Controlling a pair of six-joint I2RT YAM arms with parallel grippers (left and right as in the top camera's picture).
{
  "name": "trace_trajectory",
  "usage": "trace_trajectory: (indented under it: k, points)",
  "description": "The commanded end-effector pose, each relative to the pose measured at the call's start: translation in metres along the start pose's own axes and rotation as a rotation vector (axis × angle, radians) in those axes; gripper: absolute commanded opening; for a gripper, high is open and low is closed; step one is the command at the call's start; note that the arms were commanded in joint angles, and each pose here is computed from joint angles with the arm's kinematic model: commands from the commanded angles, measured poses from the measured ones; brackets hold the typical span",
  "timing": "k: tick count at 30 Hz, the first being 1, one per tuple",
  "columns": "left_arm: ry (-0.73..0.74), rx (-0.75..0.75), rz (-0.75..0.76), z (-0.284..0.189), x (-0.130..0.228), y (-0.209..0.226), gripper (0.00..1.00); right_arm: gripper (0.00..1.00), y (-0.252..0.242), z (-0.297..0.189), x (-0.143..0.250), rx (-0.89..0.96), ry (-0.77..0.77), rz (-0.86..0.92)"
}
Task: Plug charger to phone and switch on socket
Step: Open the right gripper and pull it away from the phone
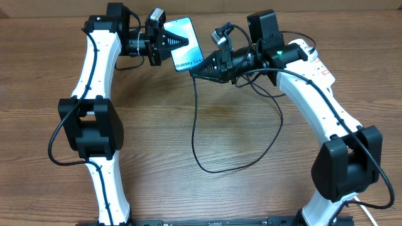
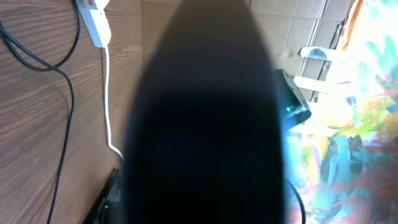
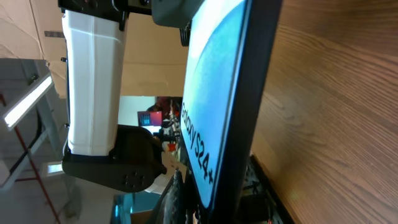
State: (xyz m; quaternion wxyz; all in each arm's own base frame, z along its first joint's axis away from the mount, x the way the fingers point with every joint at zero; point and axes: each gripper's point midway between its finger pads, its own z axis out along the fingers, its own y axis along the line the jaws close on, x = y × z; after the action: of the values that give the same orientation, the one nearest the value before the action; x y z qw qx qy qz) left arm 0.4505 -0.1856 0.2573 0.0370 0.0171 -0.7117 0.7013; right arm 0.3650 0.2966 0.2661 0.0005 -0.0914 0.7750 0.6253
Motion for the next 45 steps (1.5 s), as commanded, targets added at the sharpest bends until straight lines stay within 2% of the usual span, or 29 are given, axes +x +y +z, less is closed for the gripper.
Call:
trace_trajectory:
  k: [1,19,22,24,25,29,36,39,45]
  points:
    - [0.057,0.022,0.082,0.023,0.015,-0.014,0.04,0.05,-0.015,-0.004,-0.018,0.029,-0.045,-0.010]
    - [0.068,-0.014,0.105,0.031,0.017,-0.008,0.04,0.04,-0.011,-0.003,-0.024,0.025,-0.065,0.035]
    - [0.064,-0.017,0.106,0.030,0.016,-0.008,0.04,0.26,-0.012,-0.003,-0.024,0.025,-0.065,0.038]
    - [0.056,-0.034,0.108,0.027,0.014,-0.005,0.04,0.52,-0.012,-0.003,-0.024,0.025,-0.065,0.039]
    - [0.050,-0.046,0.109,0.026,0.013,-0.003,0.04,0.61,-0.012,-0.003,-0.024,0.025,-0.064,0.039]
    - [0.029,-0.057,0.112,0.017,0.008,-0.001,0.04,0.64,-0.012,-0.003,-0.023,0.026,-0.063,0.043]
    - [-0.037,-0.117,0.175,-0.007,-0.009,0.007,0.04,0.88,-0.020,-0.008,-0.026,0.059,-0.086,0.027]
    - [-0.076,-0.210,0.176,-0.019,-0.017,0.023,0.04,0.90,-0.042,-0.015,-0.030,0.157,-0.137,0.068]
    - [-0.056,-0.353,0.231,-0.030,-0.008,0.048,0.04,0.98,-0.111,-0.051,-0.032,0.515,-0.267,0.171]
